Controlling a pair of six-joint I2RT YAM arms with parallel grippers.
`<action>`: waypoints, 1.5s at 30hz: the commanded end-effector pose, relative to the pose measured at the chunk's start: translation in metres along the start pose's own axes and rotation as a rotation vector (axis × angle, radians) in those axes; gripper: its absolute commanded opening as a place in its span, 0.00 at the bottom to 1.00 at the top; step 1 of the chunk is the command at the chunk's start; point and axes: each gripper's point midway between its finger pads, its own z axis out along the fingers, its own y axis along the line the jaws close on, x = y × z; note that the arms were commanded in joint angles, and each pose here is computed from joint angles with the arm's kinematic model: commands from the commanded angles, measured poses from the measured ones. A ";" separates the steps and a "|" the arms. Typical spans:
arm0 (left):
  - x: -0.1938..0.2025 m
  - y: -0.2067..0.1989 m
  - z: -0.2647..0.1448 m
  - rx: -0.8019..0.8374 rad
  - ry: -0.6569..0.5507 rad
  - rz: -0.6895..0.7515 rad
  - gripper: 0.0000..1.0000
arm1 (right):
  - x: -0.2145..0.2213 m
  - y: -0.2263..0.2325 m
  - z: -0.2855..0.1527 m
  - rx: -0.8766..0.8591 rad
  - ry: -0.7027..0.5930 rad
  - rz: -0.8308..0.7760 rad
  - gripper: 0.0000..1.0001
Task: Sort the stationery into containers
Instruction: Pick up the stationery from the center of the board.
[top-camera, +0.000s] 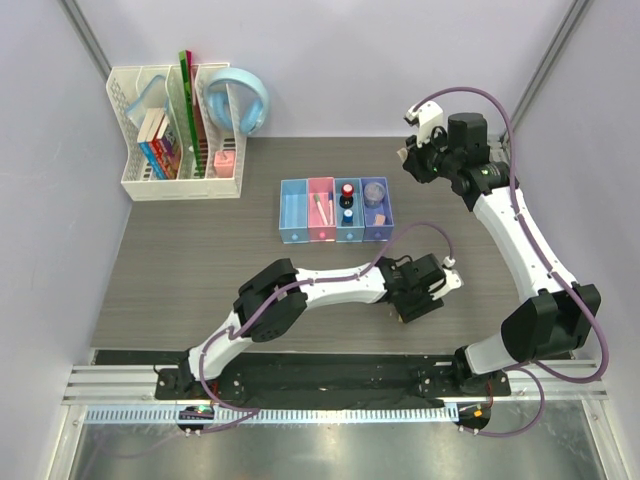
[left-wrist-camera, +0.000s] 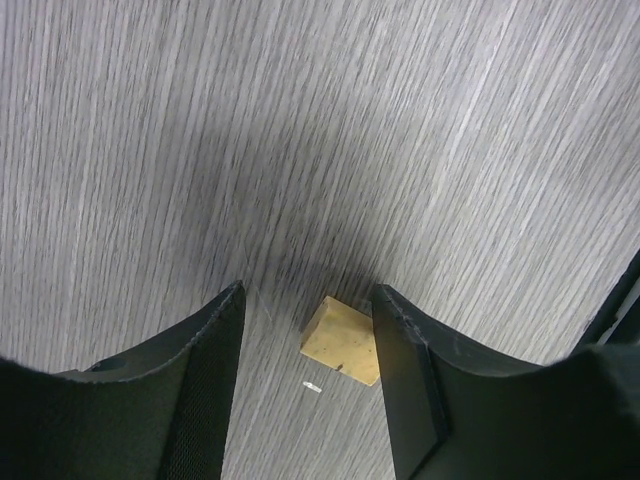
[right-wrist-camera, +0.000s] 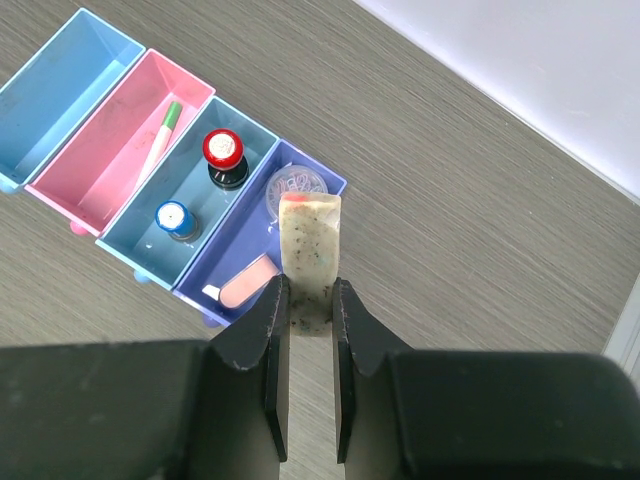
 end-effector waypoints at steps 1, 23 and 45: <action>0.086 0.005 0.006 -0.005 0.303 0.006 0.54 | -0.026 -0.006 -0.012 0.033 -0.083 -0.016 0.02; 0.102 -0.010 0.003 0.097 0.342 0.033 0.12 | -0.027 0.002 -0.008 0.021 -0.080 -0.018 0.02; 0.114 0.137 -0.127 -0.142 0.186 -0.204 0.00 | -0.041 0.054 0.071 -0.162 -0.093 -0.006 0.01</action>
